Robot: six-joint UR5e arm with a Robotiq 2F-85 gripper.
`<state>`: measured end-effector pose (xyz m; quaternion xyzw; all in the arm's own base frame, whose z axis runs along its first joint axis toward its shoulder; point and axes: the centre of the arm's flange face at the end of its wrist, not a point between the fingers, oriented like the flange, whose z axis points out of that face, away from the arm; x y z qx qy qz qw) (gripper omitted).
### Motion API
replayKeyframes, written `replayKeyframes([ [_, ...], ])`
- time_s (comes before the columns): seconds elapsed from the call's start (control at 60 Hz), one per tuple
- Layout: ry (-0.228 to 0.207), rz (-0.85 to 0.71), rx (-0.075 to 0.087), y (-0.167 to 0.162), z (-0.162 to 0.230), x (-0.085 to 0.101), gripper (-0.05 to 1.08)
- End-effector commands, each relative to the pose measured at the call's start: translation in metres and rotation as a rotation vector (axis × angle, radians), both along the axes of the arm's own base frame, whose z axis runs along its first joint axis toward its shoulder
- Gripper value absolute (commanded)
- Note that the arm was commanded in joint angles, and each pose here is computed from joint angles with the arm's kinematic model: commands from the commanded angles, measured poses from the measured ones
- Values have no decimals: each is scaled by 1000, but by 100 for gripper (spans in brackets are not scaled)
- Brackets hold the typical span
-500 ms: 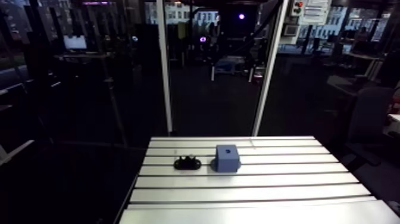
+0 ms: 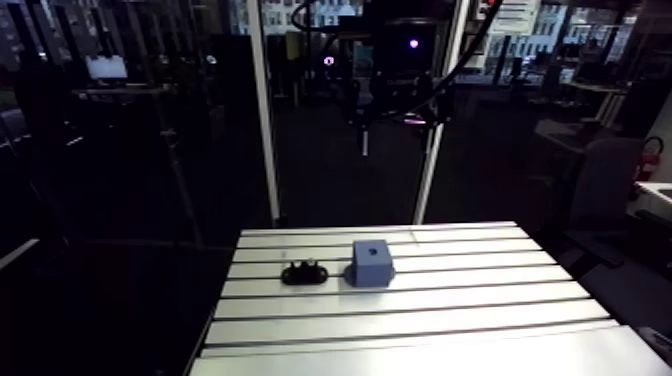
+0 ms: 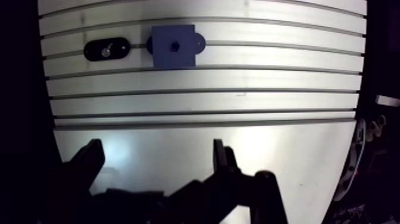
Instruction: Pick up the M10 bolt and insert it into the hex recess until seated.
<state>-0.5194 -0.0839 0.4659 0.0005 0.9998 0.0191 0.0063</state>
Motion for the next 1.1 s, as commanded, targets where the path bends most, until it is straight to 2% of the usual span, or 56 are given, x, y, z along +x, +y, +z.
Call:
replayKeyframes([
  [0.017, 2, 2, -16, -1, 0, -1, 1],
  [0.133, 7, -4, -37, -3, 1, -1, 1],
  [0.25, 13, -6, -45, -4, 1, -1, 1],
  [0.317, 42, -5, -51, -5, 1, -4, 1],
  [0.333, 60, -2, -57, -8, 0, -5, 1],
  [0.35, 60, -2, -57, -8, 0, -5, 1],
  [0.417, 107, 20, -61, -18, -4, -6, 1],
  [0.6, 131, 93, -59, -58, -13, -2, 1],
  [0.783, 166, 129, -54, -75, -33, -11, 1],
  [0.9, 159, 153, -52, -89, -46, -10, 1],
  [1.033, 190, 157, -52, -97, -67, -14, 1],
  [1.1, 192, 155, -53, -100, -80, -17, 2],
])
